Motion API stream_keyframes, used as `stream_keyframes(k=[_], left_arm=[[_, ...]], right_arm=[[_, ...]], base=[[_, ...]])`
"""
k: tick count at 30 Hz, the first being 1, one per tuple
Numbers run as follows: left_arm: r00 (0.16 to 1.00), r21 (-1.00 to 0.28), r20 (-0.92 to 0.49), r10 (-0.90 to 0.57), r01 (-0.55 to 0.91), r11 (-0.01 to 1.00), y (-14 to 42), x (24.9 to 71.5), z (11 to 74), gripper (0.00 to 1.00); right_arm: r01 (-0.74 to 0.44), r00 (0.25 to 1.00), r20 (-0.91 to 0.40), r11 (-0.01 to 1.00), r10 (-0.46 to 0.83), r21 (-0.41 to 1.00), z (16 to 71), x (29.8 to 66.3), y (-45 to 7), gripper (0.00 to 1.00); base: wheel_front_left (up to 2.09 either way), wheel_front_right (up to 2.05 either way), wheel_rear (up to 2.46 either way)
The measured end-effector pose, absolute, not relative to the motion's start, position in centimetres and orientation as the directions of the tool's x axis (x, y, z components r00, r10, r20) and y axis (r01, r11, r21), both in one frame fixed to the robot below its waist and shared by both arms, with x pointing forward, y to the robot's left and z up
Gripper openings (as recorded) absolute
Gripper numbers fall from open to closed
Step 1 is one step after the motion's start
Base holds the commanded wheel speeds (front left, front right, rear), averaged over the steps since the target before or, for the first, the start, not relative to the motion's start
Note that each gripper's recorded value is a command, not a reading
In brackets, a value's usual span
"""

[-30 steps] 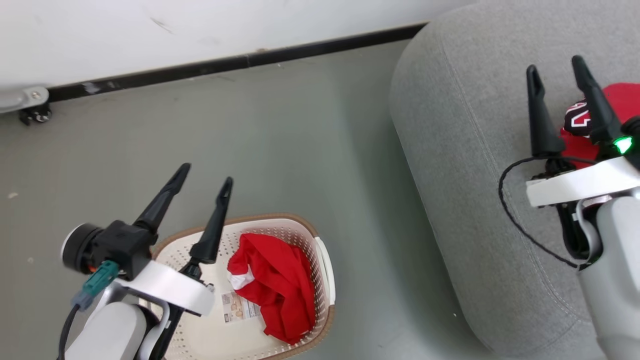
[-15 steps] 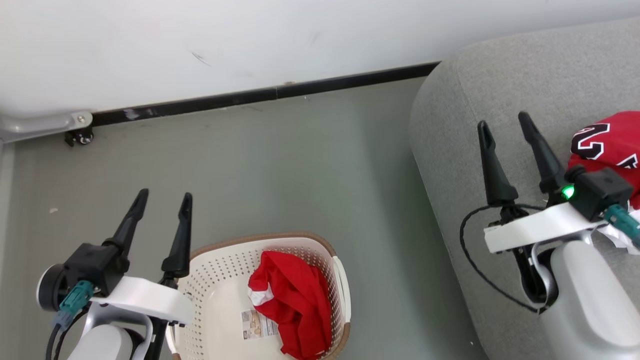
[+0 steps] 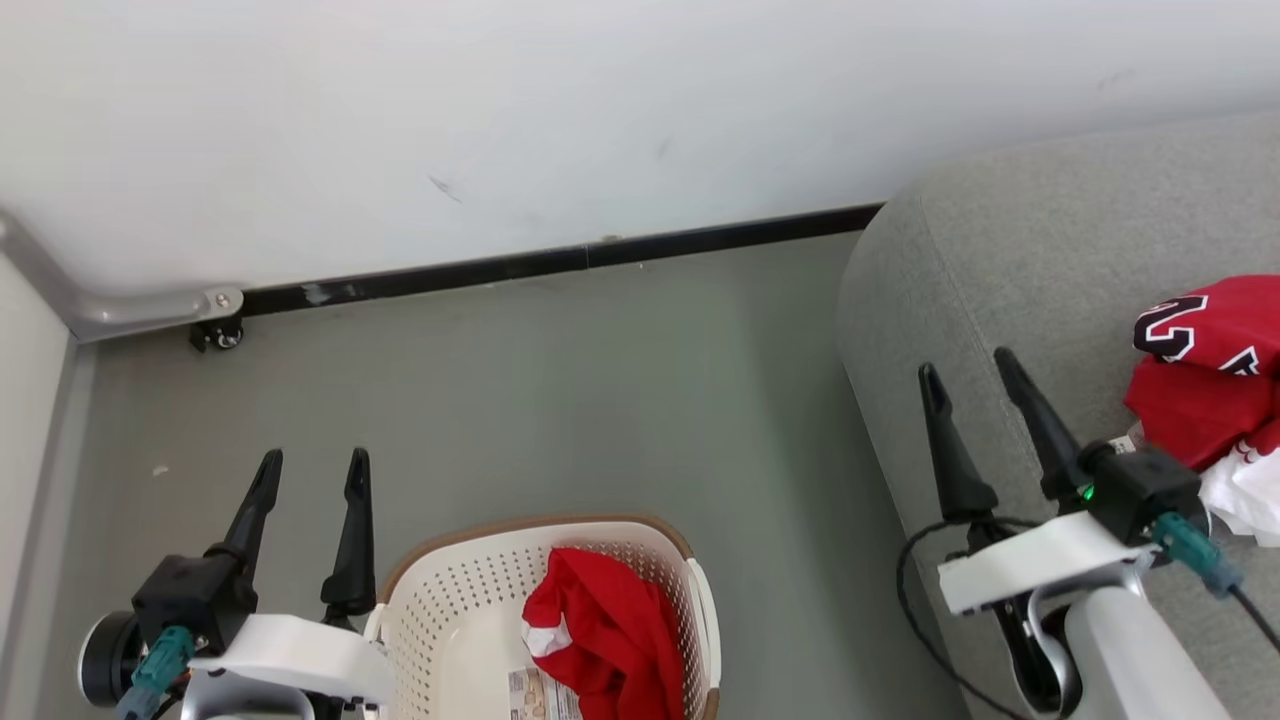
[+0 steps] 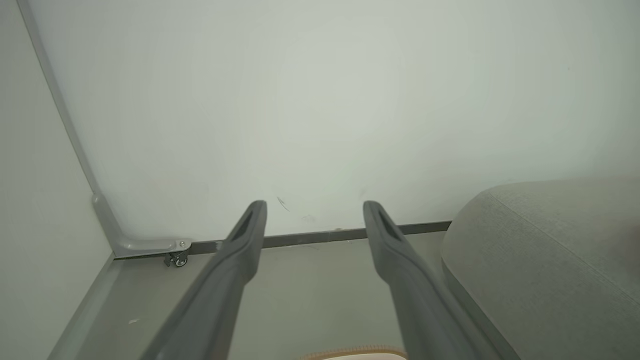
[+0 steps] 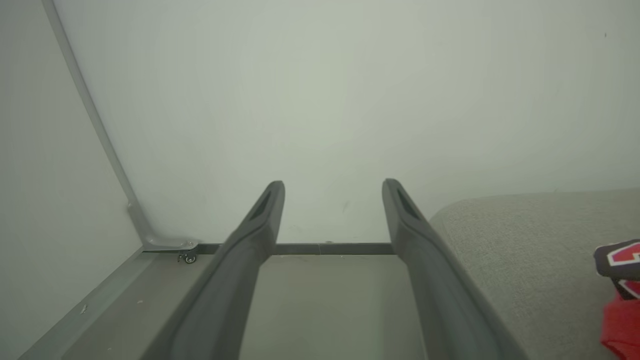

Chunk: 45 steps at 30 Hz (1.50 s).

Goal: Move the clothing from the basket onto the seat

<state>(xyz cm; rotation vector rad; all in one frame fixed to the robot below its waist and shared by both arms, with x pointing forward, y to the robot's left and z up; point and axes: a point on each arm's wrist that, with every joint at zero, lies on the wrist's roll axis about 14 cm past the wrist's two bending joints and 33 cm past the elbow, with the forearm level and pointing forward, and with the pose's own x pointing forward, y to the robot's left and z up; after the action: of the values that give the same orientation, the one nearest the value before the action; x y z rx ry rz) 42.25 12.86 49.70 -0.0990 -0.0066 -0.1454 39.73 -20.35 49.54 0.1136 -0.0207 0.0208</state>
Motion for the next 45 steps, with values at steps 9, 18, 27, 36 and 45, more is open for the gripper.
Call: stream_keyframes(k=[9, 18, 27, 36, 45], left_arm=[[0.994, -0.086, 0.022, -0.111, 0.112, 0.990, 13.8, 40.3, 50.2, 1.00], [0.995, -0.088, 0.009, -0.097, 0.097, 0.991, 13.8, 38.3, 49.8, 1.00], [0.995, -0.071, 0.002, -0.099, 0.099, 0.993, 13.9, 37.1, 49.5, 1.00], [0.994, -0.081, 0.012, -0.110, 0.110, 0.991, 13.1, 36.3, 49.7, 1.00], [0.996, -0.077, 0.011, -0.083, 0.083, 0.994, 14.0, 36.4, 49.7, 1.00]], right_arm=[[-0.017, 1.000, 0.003, 0.993, 0.016, 0.114, 48.7, 37.3, -19.8, 1.00], [-0.001, 1.000, -0.029, 0.994, 0.005, 0.111, 47.4, 34.6, -19.8, 1.00], [0.024, 0.999, -0.044, 0.992, -0.018, 0.128, 46.8, 32.7, -20.1, 1.00], [0.059, 0.996, -0.071, 0.989, -0.050, 0.138, 46.3, 31.5, -20.9, 1.00], [0.047, 0.997, -0.061, 0.990, -0.040, 0.136, 46.9, 31.9, -20.7, 1.00]], base=[[0.00, 0.00, 0.00], [0.00, 0.00, 0.00], [0.00, 0.00, 0.00], [0.00, 0.00, 0.00], [0.00, 0.00, 0.00]])
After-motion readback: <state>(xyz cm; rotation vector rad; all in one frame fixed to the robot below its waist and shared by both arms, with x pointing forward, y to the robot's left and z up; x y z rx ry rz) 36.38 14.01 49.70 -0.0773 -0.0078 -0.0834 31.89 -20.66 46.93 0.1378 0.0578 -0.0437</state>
